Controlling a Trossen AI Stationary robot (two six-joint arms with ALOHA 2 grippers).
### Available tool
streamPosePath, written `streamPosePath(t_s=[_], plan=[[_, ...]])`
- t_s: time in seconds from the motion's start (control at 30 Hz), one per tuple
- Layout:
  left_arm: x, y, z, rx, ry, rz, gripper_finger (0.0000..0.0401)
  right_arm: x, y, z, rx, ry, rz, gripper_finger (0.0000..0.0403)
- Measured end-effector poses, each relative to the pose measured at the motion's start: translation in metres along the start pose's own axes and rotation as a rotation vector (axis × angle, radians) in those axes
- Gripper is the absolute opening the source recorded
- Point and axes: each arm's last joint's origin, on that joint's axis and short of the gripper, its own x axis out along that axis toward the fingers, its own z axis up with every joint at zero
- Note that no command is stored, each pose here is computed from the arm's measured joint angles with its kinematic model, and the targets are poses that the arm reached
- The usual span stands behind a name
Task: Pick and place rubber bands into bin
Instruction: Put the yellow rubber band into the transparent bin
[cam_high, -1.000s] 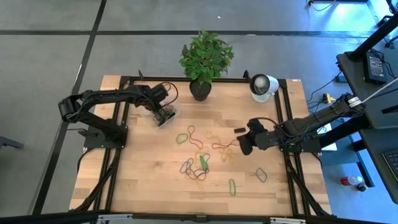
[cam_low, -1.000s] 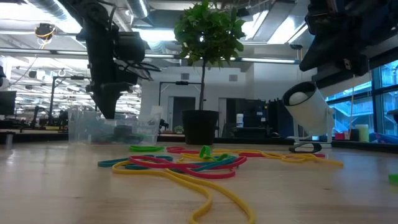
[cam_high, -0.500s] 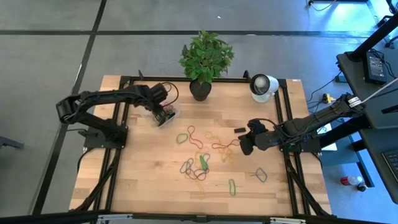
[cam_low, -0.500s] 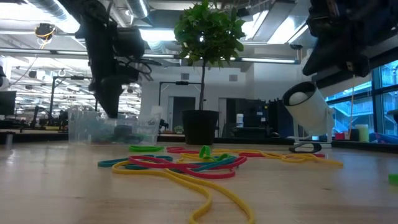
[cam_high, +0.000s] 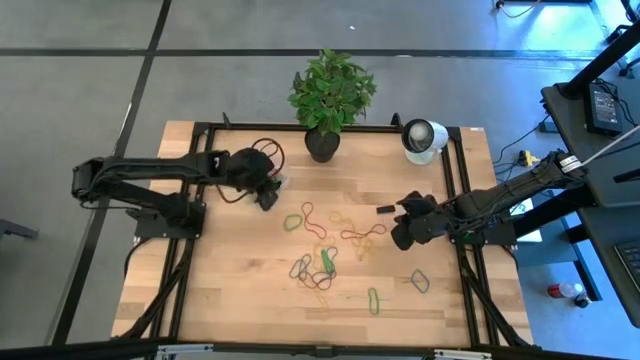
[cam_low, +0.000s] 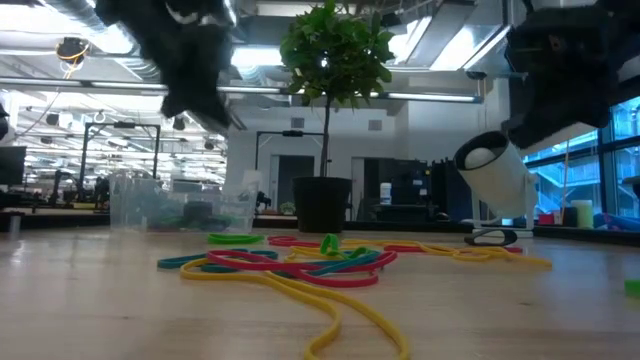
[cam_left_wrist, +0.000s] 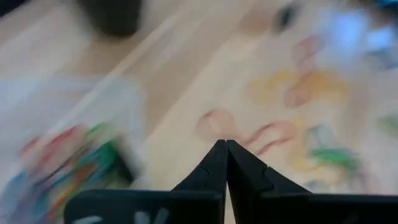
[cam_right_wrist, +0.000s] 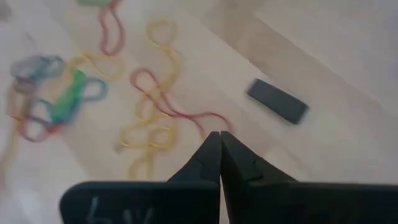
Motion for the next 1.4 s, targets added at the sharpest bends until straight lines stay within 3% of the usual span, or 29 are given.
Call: streamPosePath(t_s=[0.2, 0.47, 0.63, 0.8, 1.03, 1.17, 1.4], plan=[[-0.001, -0.047, -0.001, 0.15, -0.158, -0.2, 0.0001, 0.002, -0.005, 0.004, -0.134, 0.003, -0.036, 0.0003], [0.033, -0.101, -0.043, 0.057, -0.088, -0.156, 0.0001, 0.006, -0.008, 0.01, -0.286, 0.02, -0.045, 0.0003], [0.054, -0.147, -0.054, 0.103, -0.072, -0.132, 0.0001, 0.007, -0.009, 0.01, -0.378, 0.075, -0.004, 0.0003], [0.071, -0.18, -0.053, 0.147, -0.038, -0.109, 0.0001, 0.007, -0.009, 0.01, -0.38, 0.08, 0.002, 0.0003], [0.075, -0.197, -0.058, 0.146, 0.008, -0.113, 0.0002, 0.01, -0.002, 0.012, -0.451, 0.059, 0.048, 0.0027], [0.075, -0.197, -0.06, 0.141, 0.047, -0.129, 0.0001, 0.023, 0.01, 0.011, -0.519, 0.087, 0.12, 0.006], [0.075, -0.191, -0.065, 0.176, 0.104, -0.079, 0.0001, 0.057, 0.028, 0.005, -0.554, 0.093, 0.117, 0.0124]])
